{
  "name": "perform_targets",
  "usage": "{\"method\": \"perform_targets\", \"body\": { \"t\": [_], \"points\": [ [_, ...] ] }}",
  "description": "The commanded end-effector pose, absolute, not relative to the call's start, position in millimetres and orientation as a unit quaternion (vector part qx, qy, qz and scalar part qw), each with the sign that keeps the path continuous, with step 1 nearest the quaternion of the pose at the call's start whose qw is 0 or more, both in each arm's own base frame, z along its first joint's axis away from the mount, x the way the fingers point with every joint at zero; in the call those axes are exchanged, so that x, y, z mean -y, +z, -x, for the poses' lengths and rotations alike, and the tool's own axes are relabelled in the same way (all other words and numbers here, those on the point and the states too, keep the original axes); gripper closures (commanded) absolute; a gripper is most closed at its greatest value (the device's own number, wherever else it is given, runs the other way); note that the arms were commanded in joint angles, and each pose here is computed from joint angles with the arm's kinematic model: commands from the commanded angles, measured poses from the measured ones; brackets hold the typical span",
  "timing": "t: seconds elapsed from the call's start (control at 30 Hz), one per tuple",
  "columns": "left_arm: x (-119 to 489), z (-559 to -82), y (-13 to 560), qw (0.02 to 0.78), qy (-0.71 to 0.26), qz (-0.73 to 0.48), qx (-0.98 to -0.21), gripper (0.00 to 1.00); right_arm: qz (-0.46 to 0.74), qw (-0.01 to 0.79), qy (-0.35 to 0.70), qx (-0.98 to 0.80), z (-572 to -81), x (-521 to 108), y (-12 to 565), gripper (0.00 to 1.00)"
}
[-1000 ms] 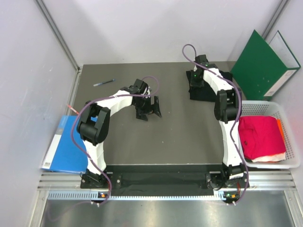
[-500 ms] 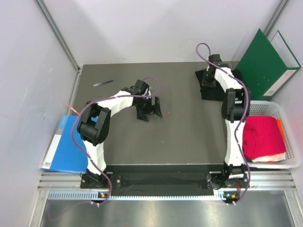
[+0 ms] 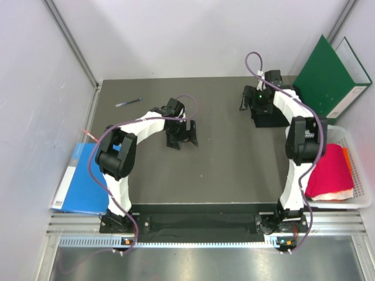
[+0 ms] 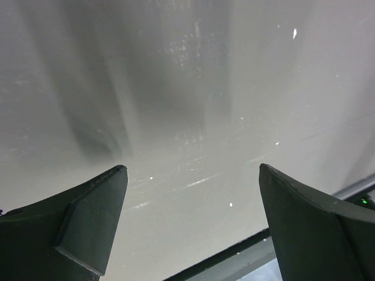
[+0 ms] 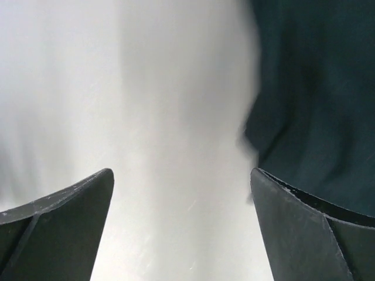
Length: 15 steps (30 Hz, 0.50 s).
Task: Fold and stack the t-shirts
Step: Put the neatly folded tshirt into the corner of the board with the right arm
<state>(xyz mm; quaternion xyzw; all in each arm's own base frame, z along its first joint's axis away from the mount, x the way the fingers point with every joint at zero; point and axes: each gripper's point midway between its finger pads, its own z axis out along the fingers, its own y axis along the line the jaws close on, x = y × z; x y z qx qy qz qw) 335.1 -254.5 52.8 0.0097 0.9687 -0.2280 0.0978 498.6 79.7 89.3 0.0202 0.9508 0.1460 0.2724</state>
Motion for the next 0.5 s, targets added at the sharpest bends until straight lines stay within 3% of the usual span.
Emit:
{"method": "perform_targets", "body": {
  "t": [0.0,0.23,0.47],
  "points": [
    [247.3,-352.5,85.2,0.153,-0.210,-0.032,-0.965,0.02,0.075,0.367,0.217,-0.901,-470.7,-132.4,168.4,0.00],
    [230.8,-357.2,79.9,0.154,-0.188,-0.025,-0.970,0.02,0.132,0.367,0.188,-0.901,-382.9,-153.4,146.5,0.00],
    [210.0,-363.3,84.9,0.173,-0.187,-0.021,-0.967,0.02,0.093,0.401,0.135,-0.901,-360.0,-125.5,156.3,0.00]
  ]
}}
